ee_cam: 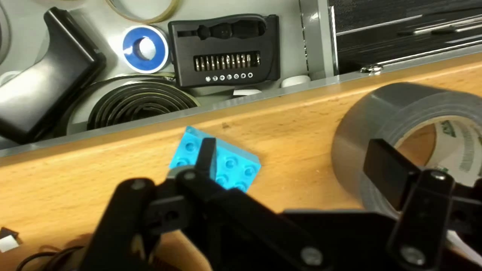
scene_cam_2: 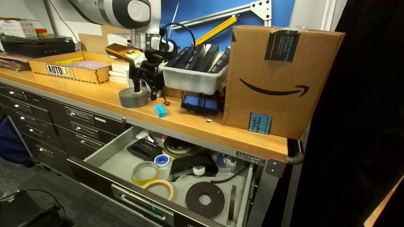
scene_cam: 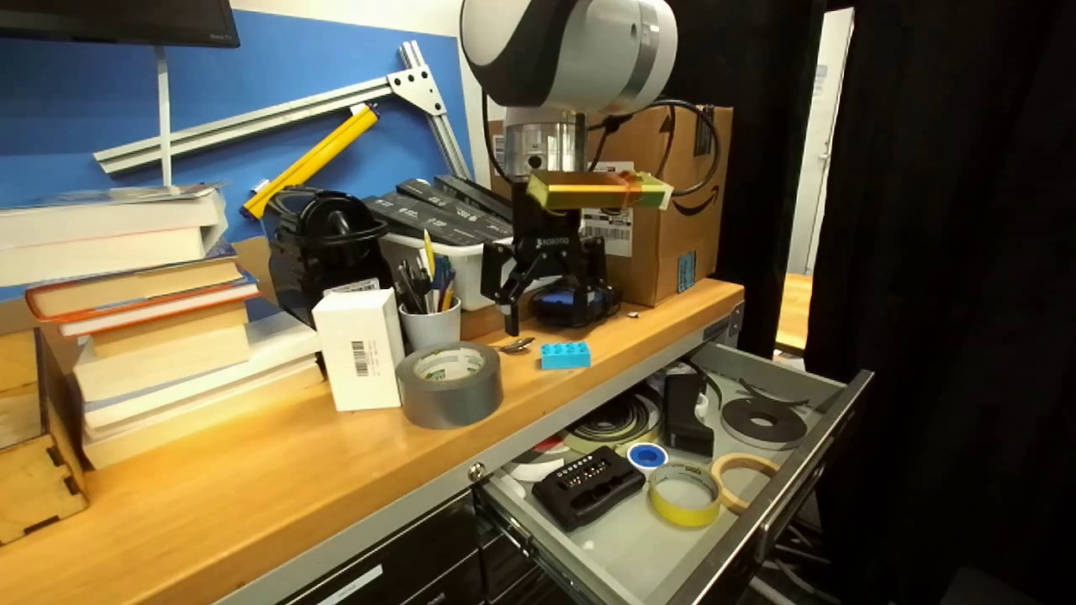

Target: Put the blue lego brick in the open drawer then close the drawer

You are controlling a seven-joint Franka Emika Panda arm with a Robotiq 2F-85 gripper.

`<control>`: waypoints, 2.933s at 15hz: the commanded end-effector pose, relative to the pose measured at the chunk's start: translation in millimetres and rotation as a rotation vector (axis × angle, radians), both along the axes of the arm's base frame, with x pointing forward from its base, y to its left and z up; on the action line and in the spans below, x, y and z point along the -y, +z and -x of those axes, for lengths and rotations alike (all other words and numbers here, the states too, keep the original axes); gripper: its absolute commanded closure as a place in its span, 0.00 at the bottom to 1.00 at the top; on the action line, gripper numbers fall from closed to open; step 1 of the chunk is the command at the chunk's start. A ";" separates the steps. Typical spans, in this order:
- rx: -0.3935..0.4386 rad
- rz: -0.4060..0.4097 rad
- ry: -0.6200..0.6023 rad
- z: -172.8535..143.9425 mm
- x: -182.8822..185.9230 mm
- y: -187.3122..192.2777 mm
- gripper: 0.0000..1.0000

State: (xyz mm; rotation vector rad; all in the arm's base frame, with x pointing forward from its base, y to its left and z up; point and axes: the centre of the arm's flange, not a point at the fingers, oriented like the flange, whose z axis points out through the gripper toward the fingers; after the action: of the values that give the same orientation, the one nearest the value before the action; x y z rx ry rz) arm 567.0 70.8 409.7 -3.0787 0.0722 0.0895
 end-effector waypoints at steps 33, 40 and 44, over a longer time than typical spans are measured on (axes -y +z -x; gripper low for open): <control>-0.037 0.091 -0.480 60.6 75.1 -49.7 0.93; -0.133 0.080 -0.546 98.3 110.3 -105.6 0.32; -0.163 0.104 -0.611 128.8 146.1 -95.3 0.01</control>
State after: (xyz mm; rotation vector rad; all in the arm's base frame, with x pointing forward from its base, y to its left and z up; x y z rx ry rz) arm 468.9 -50.8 296.3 -3.0007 0.9714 0.3215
